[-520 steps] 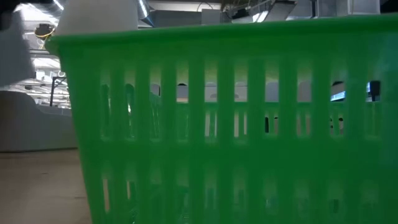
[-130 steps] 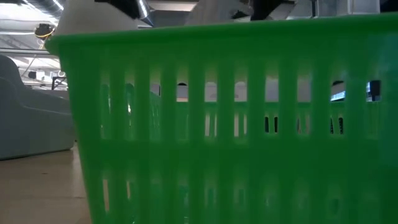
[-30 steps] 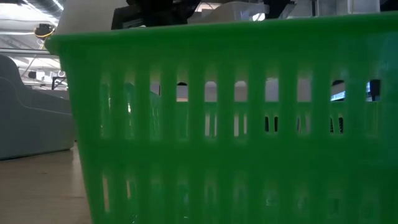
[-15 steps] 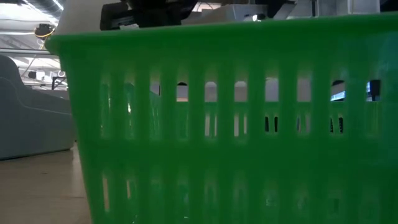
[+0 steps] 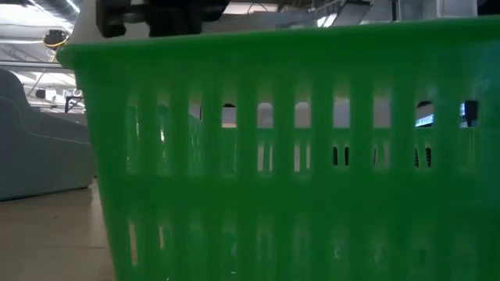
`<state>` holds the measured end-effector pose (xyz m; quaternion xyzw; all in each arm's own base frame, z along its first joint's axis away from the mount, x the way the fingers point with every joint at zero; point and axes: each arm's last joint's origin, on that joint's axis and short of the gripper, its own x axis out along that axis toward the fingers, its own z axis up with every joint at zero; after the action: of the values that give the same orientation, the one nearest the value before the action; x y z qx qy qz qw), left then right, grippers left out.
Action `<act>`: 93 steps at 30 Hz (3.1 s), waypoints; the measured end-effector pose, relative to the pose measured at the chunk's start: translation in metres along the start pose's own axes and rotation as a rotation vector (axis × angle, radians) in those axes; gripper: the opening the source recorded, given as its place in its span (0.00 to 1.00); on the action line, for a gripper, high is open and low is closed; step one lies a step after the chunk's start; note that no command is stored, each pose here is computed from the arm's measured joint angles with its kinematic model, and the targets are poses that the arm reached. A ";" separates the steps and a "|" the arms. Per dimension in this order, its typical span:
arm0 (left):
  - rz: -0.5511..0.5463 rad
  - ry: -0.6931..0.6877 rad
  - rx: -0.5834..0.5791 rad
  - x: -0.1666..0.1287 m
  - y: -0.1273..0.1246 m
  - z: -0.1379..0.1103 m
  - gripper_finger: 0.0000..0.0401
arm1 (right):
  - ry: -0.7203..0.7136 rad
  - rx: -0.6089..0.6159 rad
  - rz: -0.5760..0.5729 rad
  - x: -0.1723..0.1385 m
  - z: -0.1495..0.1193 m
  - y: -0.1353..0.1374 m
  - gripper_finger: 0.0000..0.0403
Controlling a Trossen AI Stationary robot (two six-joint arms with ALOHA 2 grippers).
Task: Stack baskets by color
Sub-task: Stack the top gray bin on top of the bottom gray bin, then adjust the middle green bin on the table
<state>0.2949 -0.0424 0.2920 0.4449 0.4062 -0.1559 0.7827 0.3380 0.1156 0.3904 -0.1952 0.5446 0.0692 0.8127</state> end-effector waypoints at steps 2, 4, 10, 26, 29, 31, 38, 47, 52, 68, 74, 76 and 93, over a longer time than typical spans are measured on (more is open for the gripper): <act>-0.038 0.006 -0.012 -0.012 -0.002 0.000 0.00 | -0.043 0.035 -0.002 -0.012 0.001 -0.003 0.31; -0.069 0.020 -0.038 -0.025 -0.004 0.000 0.00 | -0.087 0.052 -0.006 -0.024 0.003 -0.006 0.31; -0.210 0.005 -0.083 -0.063 -0.019 0.006 0.00 | -0.185 0.065 -0.014 -0.046 0.003 -0.011 0.31; -0.487 0.128 -0.091 -0.143 -0.090 -0.001 0.00 | -0.263 0.118 -0.008 -0.051 0.008 -0.013 0.31; -0.521 0.138 -0.031 -0.144 -0.101 -0.001 0.00 | -0.285 0.148 -0.005 -0.052 0.010 -0.013 0.31; -0.559 0.145 0.034 -0.143 -0.109 -0.001 0.00 | -0.293 0.169 -0.003 -0.052 0.010 -0.013 0.31; -0.663 0.160 0.168 -0.134 -0.130 -0.006 0.00 | -0.332 0.207 0.001 -0.053 0.014 -0.014 0.31; -0.705 0.090 0.251 -0.122 -0.144 -0.004 0.00 | -0.340 0.208 0.003 -0.053 0.015 -0.014 0.31; -0.765 0.076 0.237 -0.112 -0.153 -0.006 0.01 | -0.339 0.207 0.002 -0.053 0.015 -0.014 0.31; -0.479 0.196 0.041 -0.107 -0.147 -0.009 0.11 | -0.336 0.206 -0.002 -0.053 0.014 -0.015 0.31; -0.425 0.185 -0.040 -0.115 -0.142 -0.015 0.11 | -0.335 0.204 -0.002 -0.053 0.014 -0.015 0.31; -0.369 0.174 -0.085 -0.120 -0.139 -0.019 0.11 | -0.336 0.208 -0.001 -0.053 0.014 -0.015 0.31; 0.179 -0.061 -0.651 -0.161 -0.107 -0.056 0.11 | -0.221 0.313 0.059 0.006 0.022 -0.030 0.31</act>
<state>0.1022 -0.0747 0.3409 0.2007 0.3704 0.0382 0.9061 0.3690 0.0964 0.3997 -0.0416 0.4615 0.0288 0.8857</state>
